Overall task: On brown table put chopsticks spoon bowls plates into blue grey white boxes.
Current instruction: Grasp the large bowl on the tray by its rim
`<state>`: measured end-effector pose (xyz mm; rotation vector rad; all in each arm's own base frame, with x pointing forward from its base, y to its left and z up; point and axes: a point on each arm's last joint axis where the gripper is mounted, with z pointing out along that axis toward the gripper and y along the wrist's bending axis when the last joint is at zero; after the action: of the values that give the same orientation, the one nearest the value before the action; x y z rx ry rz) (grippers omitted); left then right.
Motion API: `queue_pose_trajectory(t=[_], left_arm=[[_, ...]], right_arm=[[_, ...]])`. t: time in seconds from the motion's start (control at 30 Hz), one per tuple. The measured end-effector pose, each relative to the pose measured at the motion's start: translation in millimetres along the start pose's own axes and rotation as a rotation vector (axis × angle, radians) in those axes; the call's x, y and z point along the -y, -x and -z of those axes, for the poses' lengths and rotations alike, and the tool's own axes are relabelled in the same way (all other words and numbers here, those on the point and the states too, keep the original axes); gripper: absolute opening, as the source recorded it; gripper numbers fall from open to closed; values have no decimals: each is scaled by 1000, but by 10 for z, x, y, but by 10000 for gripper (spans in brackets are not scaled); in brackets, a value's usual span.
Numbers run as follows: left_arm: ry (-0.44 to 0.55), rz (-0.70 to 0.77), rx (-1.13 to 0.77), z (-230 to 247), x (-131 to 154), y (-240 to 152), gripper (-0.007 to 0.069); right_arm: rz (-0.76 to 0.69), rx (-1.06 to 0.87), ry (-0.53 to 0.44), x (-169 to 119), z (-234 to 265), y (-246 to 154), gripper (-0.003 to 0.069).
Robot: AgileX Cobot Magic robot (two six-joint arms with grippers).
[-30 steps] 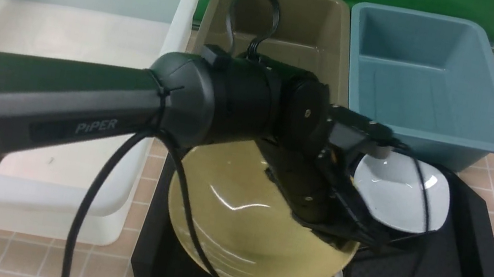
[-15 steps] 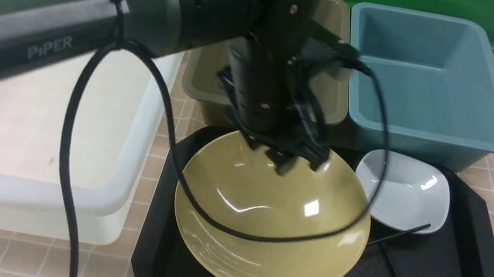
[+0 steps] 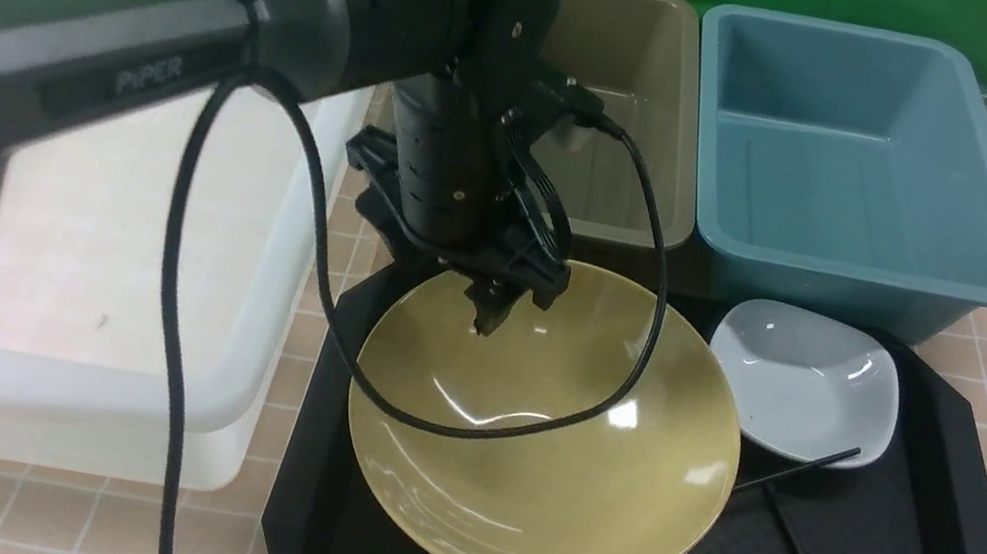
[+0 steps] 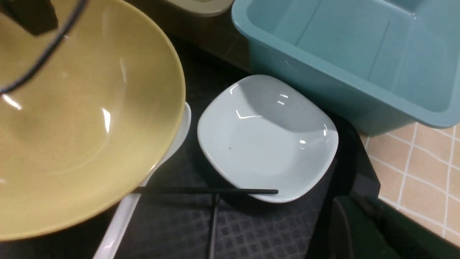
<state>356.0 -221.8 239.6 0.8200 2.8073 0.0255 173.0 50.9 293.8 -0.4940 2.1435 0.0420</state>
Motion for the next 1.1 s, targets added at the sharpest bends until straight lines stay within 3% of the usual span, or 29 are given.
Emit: queue_pose_trajectory(t=[0.2,0.37,0.47,0.67,1.1], left_arm=[[-31,3,-54,-192,43,1,436],[-90,-19,-81,-174,76,-28,138],[-147,-32,-72,-39,114,-51,61],[-199,-63,-1,311,114,-94,7],[-308,20,323,1318,-273,-314,9]], right_arm=[[-4,3,0,0,0,2,44],[-5,6,-1,1,0,6,46],[-5,7,-1,1,0,6,48],[-5,7,-1,1,0,6,48],[-7,3,0,0,0,3,50]])
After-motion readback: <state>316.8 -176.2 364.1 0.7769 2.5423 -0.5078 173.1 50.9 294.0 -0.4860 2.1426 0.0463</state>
